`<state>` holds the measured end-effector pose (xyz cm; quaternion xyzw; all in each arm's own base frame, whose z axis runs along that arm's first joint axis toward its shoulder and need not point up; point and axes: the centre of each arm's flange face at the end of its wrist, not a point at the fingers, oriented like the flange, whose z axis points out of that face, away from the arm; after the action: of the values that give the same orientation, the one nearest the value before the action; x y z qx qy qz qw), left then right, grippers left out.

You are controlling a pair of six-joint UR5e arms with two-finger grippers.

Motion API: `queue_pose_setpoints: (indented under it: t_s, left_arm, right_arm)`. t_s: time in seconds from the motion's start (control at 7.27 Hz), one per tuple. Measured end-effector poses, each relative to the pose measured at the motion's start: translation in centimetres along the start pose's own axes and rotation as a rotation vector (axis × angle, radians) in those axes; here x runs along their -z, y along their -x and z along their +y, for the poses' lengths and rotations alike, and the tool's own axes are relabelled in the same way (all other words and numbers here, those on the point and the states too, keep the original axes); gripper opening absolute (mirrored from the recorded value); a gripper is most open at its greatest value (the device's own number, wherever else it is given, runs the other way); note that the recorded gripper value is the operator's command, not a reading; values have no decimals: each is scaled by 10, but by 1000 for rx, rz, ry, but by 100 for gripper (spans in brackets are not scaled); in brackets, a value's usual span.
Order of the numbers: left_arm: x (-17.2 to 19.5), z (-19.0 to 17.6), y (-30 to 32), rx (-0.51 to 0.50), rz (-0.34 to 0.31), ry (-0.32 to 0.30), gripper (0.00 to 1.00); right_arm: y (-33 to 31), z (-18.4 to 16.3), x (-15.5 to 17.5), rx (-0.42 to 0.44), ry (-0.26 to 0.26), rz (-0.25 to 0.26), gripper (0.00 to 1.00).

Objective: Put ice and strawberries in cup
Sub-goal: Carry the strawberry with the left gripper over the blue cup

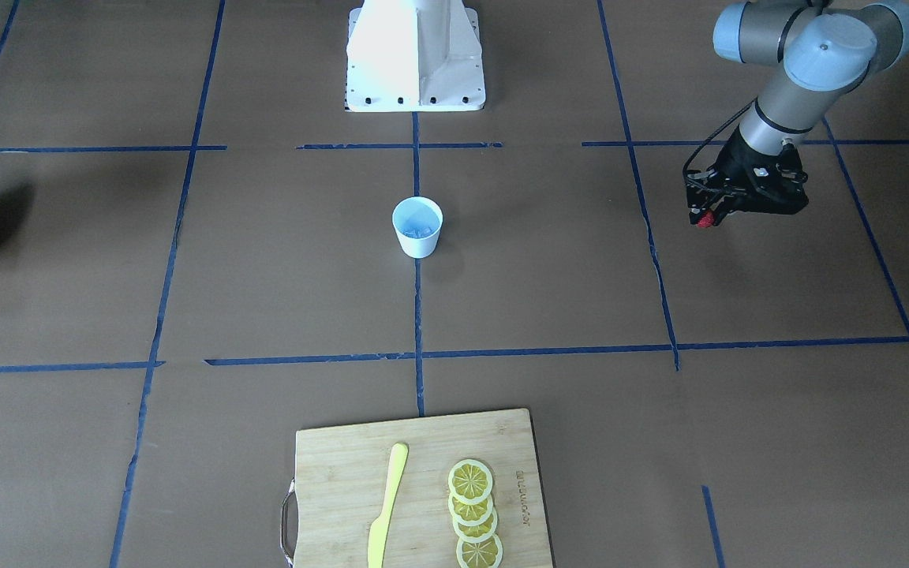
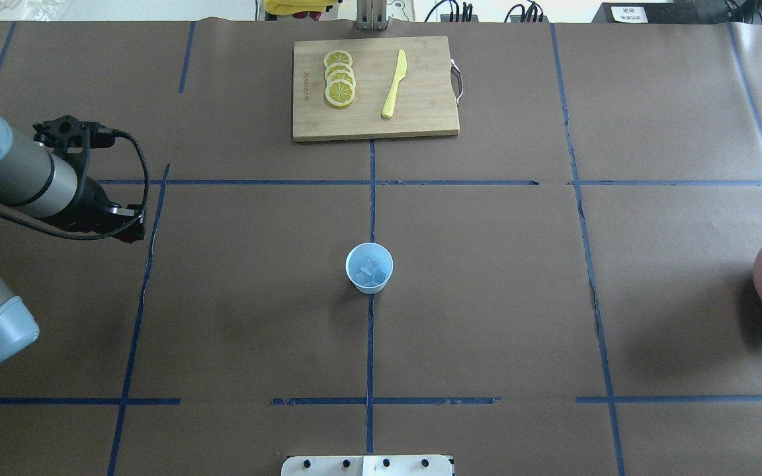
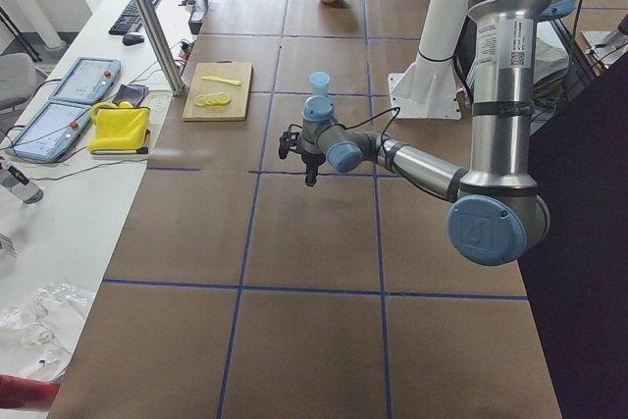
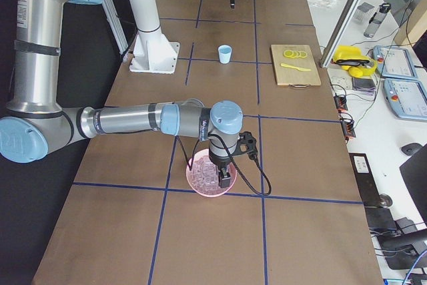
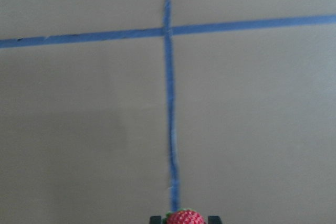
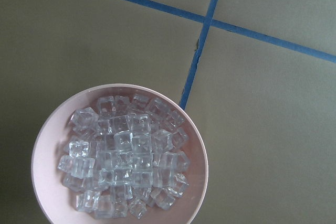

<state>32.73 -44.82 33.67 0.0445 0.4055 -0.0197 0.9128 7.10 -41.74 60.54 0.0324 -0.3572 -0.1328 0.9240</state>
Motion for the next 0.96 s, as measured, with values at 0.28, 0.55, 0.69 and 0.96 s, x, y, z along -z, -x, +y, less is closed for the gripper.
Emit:
queue_pose_setpoints:
  t_s: [0.28, 0.55, 0.69, 0.96]
  left_arm:
    - [17, 2, -98, 114, 29, 30, 0]
    - [12, 12, -180, 212, 55, 45, 0]
    - [4, 18, -218, 244, 56, 38, 2]
    - [-8, 22, -286, 303, 57, 34, 5]
  right_arm:
    - [0, 0, 0, 1, 0, 1, 99]
    - [0, -1, 0, 1, -1, 0, 99]
    - [0, -1, 0, 1, -1, 0, 99]
    - [0, -1, 0, 1, -1, 0, 99]
